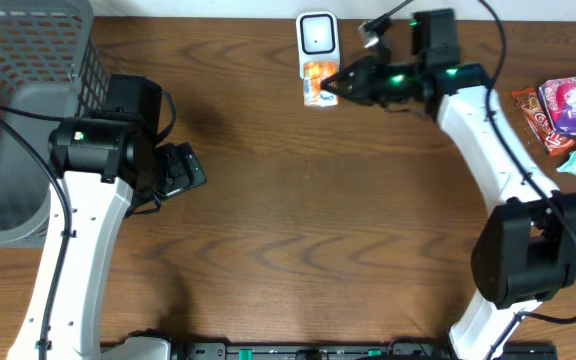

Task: Scan the item barcode
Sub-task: 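Lift the orange box and hold it up at the scanner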

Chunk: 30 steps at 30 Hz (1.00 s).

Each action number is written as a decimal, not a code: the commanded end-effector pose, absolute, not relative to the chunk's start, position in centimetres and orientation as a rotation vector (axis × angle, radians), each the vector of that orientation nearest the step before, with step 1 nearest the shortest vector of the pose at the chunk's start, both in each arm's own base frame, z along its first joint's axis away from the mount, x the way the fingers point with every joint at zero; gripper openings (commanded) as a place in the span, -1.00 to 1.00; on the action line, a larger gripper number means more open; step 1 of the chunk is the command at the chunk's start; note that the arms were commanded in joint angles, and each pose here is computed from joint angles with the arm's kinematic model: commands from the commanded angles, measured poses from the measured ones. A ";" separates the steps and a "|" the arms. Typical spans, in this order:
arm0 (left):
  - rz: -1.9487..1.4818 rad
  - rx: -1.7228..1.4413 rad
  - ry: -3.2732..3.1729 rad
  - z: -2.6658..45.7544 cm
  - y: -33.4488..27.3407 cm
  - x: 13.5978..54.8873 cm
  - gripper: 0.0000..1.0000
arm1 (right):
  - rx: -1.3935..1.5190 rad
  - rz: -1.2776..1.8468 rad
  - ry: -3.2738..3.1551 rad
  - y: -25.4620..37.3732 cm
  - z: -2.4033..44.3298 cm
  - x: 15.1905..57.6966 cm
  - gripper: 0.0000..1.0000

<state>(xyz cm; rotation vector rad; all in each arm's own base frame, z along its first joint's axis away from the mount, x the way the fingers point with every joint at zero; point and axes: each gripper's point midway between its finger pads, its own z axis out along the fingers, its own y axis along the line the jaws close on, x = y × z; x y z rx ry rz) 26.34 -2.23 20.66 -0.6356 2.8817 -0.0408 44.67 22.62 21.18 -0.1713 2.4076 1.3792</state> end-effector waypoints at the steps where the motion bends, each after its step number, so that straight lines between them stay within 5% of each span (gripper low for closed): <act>1: -0.030 -0.637 2.883 20.6 -2.0 26.4 0.96 | 0.047 0.706 2.445 18.8 21.2 47.2 -0.97; 10: -0.031 -0.638 2.882 20.6 -2.0 26.4 0.96 | -0.129 0.080 2.361 17.6 22.0 47.8 -0.98; 30: -0.031 -0.638 2.883 20.6 -2.1 26.4 0.96 | -0.278 -0.049 2.190 20.6 20.6 60.2 -0.98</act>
